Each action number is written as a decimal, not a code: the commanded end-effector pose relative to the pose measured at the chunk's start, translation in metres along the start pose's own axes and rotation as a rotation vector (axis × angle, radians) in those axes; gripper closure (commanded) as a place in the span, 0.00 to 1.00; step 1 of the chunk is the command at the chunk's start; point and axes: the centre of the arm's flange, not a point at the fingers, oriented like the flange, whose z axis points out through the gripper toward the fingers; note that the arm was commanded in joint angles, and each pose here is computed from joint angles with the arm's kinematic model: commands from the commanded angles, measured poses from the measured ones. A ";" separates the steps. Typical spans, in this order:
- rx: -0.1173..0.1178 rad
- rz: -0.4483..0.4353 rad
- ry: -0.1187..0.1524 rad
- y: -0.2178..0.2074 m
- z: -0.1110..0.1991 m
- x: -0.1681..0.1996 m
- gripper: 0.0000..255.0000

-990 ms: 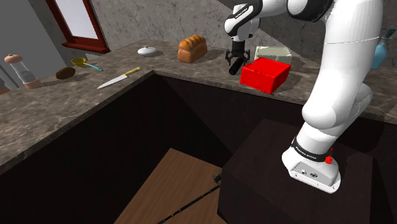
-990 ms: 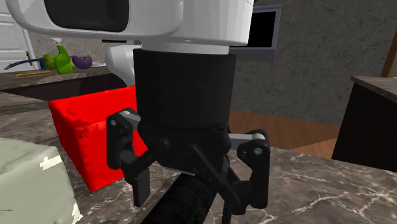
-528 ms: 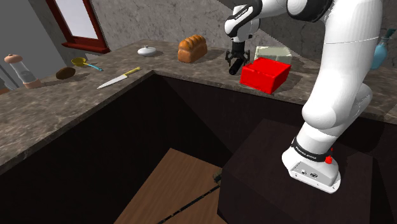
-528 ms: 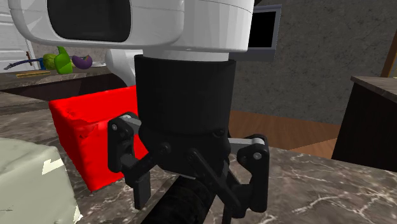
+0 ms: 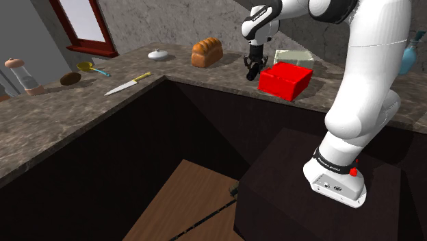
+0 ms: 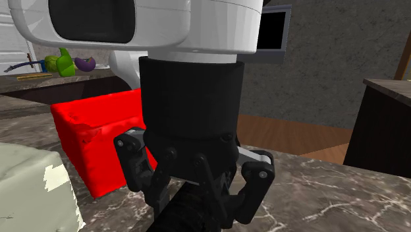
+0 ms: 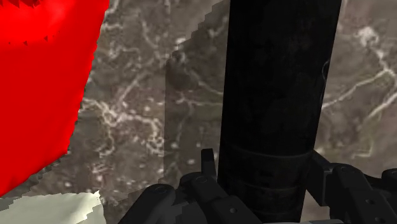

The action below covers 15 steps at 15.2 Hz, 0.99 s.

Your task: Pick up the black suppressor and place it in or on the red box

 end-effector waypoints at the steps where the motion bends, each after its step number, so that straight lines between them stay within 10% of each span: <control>1: 0.000 0.000 0.000 0.000 0.000 0.000 1.00; 15: 0.000 0.000 0.000 0.003 -0.063 0.001 1.00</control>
